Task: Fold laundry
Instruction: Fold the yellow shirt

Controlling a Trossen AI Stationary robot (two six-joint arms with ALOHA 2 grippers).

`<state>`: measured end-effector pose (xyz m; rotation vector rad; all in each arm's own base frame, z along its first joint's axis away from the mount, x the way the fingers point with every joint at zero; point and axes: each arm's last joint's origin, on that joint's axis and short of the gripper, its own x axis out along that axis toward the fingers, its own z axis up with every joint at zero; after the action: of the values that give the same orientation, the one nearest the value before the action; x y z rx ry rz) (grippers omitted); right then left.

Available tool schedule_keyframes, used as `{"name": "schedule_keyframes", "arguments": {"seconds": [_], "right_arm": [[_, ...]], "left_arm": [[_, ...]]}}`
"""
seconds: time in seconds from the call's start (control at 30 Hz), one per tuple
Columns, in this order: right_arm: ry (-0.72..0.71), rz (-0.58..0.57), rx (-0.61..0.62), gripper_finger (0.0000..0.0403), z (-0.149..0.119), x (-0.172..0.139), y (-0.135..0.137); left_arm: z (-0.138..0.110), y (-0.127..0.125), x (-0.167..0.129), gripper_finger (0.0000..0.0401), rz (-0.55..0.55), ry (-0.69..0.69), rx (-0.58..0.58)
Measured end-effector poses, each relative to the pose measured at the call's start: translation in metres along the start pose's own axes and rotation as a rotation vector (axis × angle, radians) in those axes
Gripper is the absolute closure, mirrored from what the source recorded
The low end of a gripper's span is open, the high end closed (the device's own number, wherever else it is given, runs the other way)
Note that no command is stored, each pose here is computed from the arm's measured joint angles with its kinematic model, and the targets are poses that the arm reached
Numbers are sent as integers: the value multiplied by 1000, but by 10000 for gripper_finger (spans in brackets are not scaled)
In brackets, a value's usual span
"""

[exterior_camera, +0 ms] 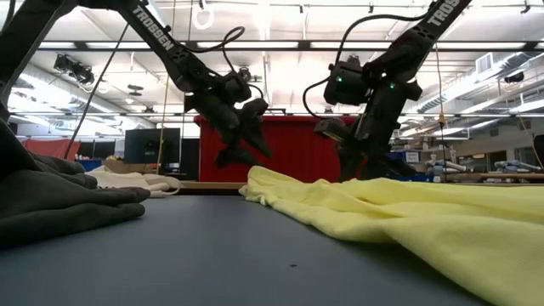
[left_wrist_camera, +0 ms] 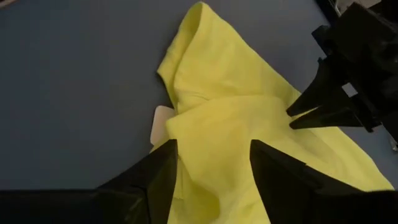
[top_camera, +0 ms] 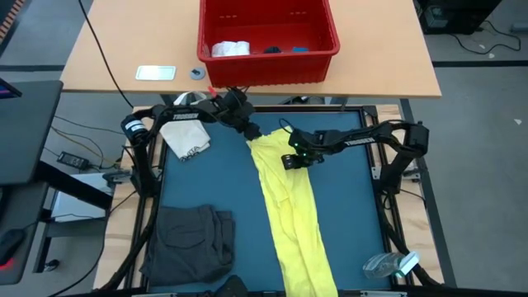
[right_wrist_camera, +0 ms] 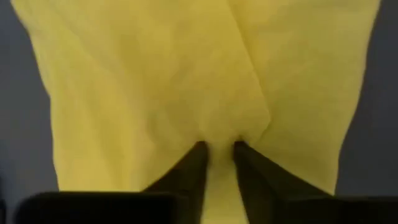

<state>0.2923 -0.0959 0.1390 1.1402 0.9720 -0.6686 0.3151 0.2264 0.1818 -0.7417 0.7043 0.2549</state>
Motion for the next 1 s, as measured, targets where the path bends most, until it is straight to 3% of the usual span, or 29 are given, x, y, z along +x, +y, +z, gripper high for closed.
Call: {"name": "schedule_keyframes", "arguments": {"seconds": [0.13, 0.33, 0.5, 0.67, 1.0], "right_arm": [[-3, 16, -46, 389, -1, -4, 3], [-3, 39, -57, 396, -5, -10, 7], [-2, 59, -71, 398, -10, -17, 12], [5, 64, -85, 400, -12, -18, 13], [-11, 49, -91, 401, -12, -19, 12]], "left_arm": [[0, -2, 1, 217, -3, -2, 9], [-3, -9, 10, 216, 25, -8, 40], [-11, 4, 25, 190, 59, 33, -50], [-7, 10, 32, 180, 61, -18, -49], [-6, 1, 36, 278, -7, -24, 19]]}}
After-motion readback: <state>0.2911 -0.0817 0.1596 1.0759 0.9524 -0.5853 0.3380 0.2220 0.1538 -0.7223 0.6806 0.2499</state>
